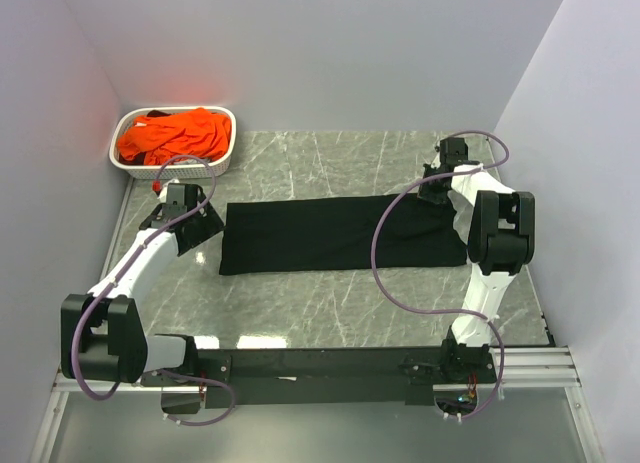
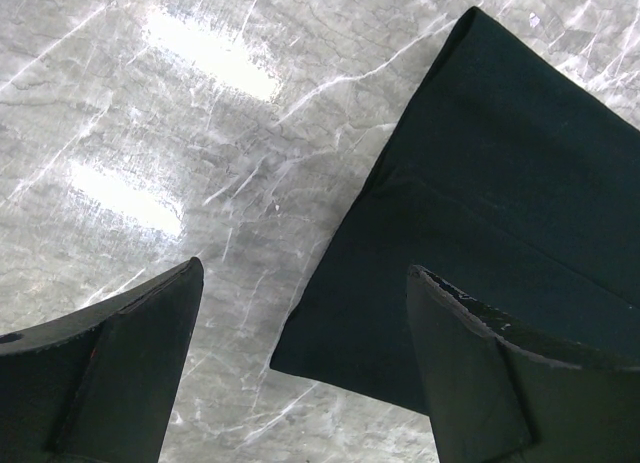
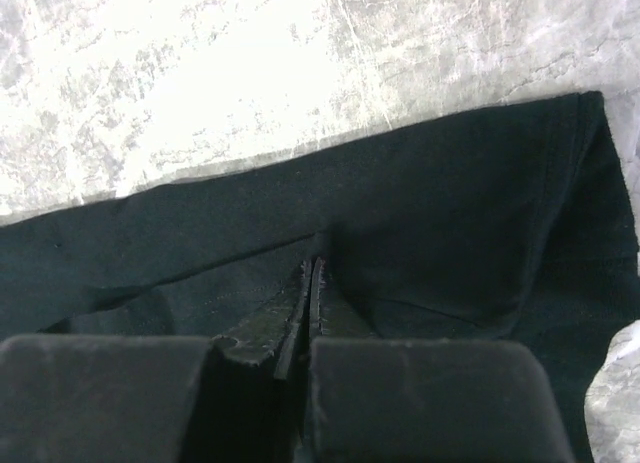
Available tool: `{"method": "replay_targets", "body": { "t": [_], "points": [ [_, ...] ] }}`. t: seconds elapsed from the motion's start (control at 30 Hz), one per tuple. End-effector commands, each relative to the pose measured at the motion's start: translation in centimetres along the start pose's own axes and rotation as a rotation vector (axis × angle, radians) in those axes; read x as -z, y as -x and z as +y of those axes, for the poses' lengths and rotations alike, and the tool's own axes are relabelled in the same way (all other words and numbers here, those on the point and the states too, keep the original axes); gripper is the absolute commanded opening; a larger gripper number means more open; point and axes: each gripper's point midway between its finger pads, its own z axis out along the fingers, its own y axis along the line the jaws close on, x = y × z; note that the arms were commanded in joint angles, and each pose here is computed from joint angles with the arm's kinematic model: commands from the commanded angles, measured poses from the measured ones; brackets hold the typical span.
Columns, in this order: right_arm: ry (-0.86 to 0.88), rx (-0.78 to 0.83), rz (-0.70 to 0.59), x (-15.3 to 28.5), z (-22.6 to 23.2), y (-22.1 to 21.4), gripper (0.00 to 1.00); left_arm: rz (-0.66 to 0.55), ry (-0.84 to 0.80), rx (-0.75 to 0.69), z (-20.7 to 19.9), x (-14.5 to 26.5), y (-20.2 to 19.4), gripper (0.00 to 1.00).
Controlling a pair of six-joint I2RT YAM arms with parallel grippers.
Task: Fold and stack the t-shirts
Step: Fold the tshirt
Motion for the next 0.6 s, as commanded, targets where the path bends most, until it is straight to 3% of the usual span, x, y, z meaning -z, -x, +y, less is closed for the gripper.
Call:
{"method": "replay_targets", "body": {
  "t": [0.0, 0.4, 0.57],
  "points": [
    [0.013, 0.01, -0.014, -0.1, 0.1, 1.2, 0.0, -0.033, -0.028, -0.016, -0.9, 0.2, 1.1, 0.88],
    [0.101, 0.046, -0.172, 2.6, 2.3, 4.4, 0.0, -0.027, -0.035, -0.017, -1.0, 0.2, 1.0, 0.88],
    [0.132, 0.048, -0.172, 2.6, 3.0, 5.0, 0.0, -0.029, -0.027, -0.019, -0.9, 0.1, 1.0, 0.88]
  ]
}}
